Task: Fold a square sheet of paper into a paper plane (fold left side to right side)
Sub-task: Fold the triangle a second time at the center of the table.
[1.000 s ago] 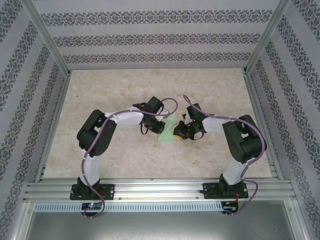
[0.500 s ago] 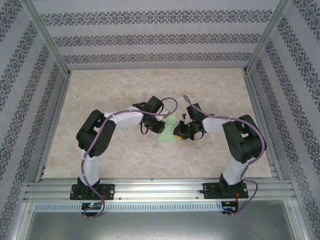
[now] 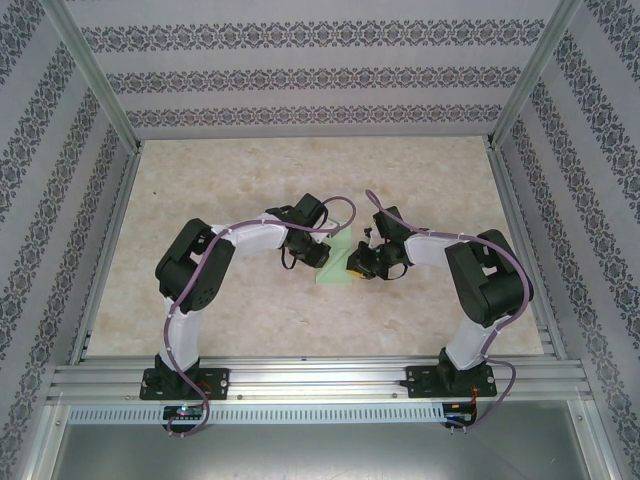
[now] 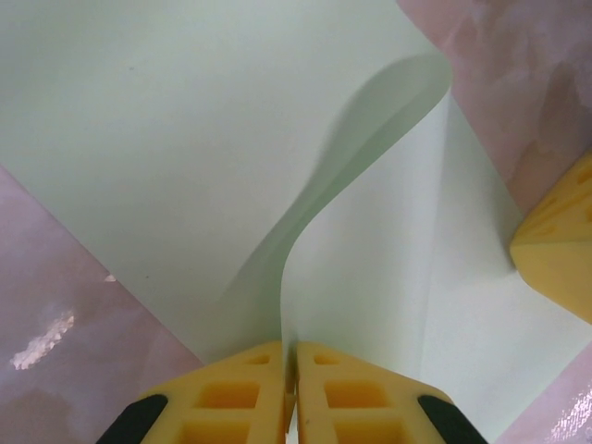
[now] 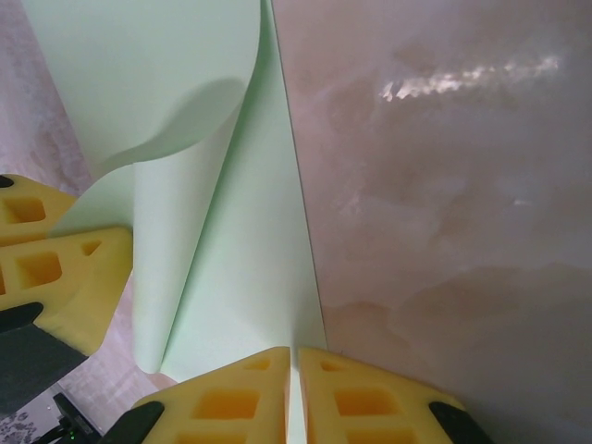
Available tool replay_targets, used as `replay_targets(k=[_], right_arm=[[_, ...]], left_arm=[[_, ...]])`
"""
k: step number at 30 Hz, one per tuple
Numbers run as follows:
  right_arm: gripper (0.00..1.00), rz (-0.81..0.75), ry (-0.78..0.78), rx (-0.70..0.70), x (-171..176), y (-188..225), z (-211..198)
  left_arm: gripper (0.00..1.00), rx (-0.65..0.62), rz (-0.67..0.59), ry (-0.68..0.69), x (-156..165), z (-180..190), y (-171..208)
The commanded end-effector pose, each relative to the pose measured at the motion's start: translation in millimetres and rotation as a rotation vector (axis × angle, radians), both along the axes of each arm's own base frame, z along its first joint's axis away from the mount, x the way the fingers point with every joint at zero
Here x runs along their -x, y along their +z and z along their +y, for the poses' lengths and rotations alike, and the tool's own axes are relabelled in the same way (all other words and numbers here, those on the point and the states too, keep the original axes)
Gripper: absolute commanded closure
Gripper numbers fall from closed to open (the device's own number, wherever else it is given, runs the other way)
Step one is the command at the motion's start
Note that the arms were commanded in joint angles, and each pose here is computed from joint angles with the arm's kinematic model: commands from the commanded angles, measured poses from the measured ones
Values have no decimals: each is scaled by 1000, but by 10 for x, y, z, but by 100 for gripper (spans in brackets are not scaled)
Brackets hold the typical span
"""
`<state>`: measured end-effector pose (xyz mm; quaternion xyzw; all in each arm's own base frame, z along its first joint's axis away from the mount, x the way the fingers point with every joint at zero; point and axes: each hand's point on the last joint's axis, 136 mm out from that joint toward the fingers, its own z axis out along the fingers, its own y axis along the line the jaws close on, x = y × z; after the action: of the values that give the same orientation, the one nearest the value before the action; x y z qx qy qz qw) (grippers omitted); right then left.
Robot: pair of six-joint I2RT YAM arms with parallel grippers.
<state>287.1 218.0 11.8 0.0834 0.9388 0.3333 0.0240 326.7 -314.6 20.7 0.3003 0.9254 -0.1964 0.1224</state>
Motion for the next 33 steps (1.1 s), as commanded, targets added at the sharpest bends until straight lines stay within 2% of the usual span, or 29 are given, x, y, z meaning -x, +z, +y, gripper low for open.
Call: replay_targets(k=[1,8,12,14,22,33], right_arm=[[86,63,8,79,146,-192,-89],[85,-42,-5,26,-18,120,-69],[84,-121,-59,-136,-179,435,87],[85,-133,-73,-173,-245,505,175],[87,-127,-149,-208,-561,473,315],[87,-80,-139,-160,-556,275,380]], left_arm=[[88,20,-4,21,-92,-28,-34],[88,6,-5,19,-79,2,-37],[88,9,-4,20,-78,-2,-37],[88,9,-6,21,-82,-1,-30],[88,13,-2,24,-66,-6,-43],[88,12,-6,24,-62,-10,-24]])
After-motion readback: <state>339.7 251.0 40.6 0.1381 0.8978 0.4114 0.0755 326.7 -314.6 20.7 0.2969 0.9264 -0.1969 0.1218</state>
